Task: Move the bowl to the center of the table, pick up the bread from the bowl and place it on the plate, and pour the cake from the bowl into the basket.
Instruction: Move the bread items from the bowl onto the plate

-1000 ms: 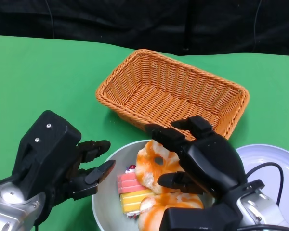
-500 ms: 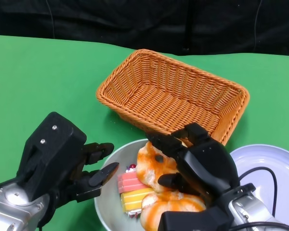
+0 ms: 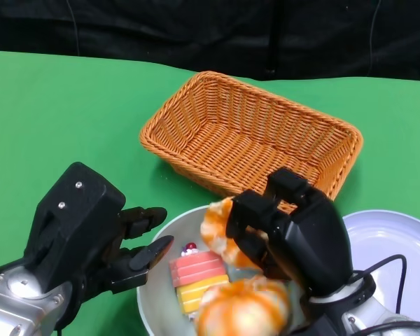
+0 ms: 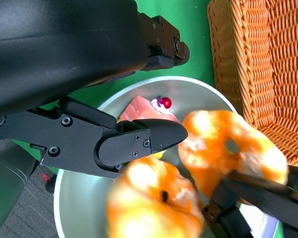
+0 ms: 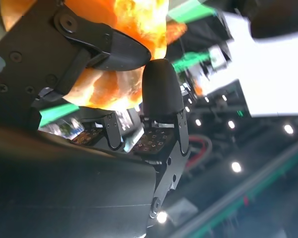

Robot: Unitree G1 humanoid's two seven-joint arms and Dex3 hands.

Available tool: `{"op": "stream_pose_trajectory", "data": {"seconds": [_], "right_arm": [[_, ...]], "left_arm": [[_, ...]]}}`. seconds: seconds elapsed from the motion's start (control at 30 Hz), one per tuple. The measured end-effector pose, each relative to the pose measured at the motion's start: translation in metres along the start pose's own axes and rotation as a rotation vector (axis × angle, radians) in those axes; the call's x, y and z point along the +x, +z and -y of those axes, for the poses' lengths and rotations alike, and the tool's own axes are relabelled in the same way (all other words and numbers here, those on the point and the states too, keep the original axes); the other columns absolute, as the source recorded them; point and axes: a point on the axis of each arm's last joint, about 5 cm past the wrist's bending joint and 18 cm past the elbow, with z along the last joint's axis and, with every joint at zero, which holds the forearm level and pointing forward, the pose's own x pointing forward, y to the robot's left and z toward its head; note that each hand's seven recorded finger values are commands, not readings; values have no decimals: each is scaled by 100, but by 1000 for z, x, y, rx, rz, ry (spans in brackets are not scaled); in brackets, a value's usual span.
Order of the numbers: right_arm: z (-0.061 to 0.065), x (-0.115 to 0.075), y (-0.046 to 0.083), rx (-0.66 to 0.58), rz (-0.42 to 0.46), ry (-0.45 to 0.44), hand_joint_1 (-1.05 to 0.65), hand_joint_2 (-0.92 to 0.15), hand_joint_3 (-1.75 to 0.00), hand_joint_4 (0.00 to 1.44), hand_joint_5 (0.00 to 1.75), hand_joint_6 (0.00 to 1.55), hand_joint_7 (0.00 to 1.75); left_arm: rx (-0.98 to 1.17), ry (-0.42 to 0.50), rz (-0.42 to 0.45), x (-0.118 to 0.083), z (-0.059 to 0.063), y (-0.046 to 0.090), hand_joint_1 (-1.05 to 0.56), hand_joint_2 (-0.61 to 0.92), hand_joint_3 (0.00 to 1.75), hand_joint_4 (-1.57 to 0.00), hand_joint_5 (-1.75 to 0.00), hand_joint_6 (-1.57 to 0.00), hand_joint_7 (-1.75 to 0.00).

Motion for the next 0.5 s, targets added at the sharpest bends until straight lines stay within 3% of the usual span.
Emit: {"op": "stream_pose_trajectory", "data": {"seconds": [0.3, 0.5], "right_arm": [[13, 19, 4, 46, 23, -103, -16, -24, -146, 101, 175, 78, 175], [14, 19, 5, 50, 27, -97, -16, -24, -147, 101, 175, 78, 175]], "left_arm": [[-2, -1, -3, 0, -1, -1, -55, 92, 57, -11, -7, -14, 0], [-3, -1, -3, 0, -1, -1, -55, 92, 57, -12, -7, -14, 0]]}}
